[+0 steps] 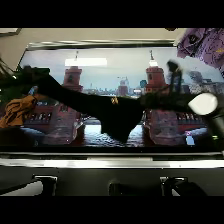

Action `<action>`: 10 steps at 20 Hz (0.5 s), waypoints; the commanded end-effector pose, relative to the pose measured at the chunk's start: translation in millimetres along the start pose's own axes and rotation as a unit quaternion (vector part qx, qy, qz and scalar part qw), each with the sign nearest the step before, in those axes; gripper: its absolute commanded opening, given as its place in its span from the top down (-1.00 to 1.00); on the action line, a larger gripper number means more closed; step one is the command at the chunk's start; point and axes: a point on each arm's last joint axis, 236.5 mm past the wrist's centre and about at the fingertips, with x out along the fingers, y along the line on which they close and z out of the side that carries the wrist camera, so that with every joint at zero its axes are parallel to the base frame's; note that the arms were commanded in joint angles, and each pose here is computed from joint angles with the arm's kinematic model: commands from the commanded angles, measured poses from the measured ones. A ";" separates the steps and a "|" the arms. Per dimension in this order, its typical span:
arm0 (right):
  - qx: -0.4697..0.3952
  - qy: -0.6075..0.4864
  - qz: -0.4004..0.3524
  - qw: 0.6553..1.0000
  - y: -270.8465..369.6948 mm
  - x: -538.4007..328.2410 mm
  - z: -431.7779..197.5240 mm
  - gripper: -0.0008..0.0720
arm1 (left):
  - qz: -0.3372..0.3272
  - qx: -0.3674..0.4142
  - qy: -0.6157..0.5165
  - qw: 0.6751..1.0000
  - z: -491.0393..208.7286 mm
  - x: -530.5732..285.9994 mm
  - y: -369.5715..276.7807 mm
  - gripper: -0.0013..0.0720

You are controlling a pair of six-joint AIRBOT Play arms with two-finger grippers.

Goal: Fold the clothes and pants, and hang the long-sleeved shirts on hangers.

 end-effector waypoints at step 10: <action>-0.088 -0.262 -0.049 0.960 78.6 -289.2 74.6 0.90 | 0.163 0.128 -0.170 0.963 -25.8 -286.4 -116.0 0.93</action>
